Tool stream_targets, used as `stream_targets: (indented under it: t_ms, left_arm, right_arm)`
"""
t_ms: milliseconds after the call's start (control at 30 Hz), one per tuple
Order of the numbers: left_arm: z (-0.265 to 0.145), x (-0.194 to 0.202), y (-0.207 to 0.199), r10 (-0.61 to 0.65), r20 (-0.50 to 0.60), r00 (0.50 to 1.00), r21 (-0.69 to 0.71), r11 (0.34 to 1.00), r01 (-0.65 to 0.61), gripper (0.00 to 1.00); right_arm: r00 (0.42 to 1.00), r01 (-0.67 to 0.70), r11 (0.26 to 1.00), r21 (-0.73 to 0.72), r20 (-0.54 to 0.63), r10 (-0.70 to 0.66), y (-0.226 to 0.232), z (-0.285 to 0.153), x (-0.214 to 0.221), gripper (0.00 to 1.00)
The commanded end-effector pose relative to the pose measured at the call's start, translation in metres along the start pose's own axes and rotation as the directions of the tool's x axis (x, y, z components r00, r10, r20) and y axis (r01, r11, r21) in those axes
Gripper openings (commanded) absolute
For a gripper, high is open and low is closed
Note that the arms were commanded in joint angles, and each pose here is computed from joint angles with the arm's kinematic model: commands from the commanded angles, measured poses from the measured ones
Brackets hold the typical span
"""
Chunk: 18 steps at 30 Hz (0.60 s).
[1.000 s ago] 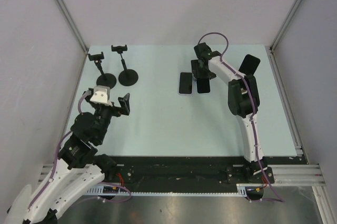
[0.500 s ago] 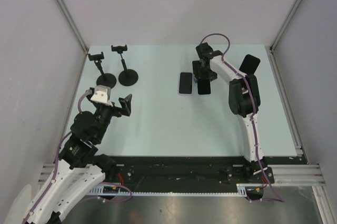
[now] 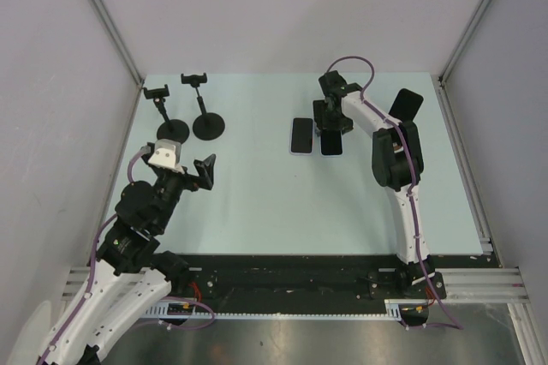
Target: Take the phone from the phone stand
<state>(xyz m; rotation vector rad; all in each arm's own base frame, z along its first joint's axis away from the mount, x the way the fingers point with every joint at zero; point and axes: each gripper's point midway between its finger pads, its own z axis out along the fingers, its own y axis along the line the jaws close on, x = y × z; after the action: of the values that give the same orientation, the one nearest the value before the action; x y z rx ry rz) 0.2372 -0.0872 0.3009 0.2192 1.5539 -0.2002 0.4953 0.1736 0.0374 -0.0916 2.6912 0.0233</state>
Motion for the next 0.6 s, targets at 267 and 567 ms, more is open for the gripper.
stream_targets:
  t_ms: [267, 567]
  left_arm:
    - [0.003, -0.002, -0.003, -0.006, 0.009, 1.0, 0.018, 1.0, 0.006, 1.0]
    - [0.004, 0.0, -0.003, -0.003, 0.004, 1.0, 0.016, 1.0, 0.003, 1.0]
  right_arm:
    - [0.998, -0.064, 0.997, -0.045, 0.024, 0.065, 0.005, 0.003, 0.001, 0.87]
    - [0.988, -0.126, 0.985, -0.119, 0.075, 0.135, -0.004, -0.019, -0.003, 0.92]
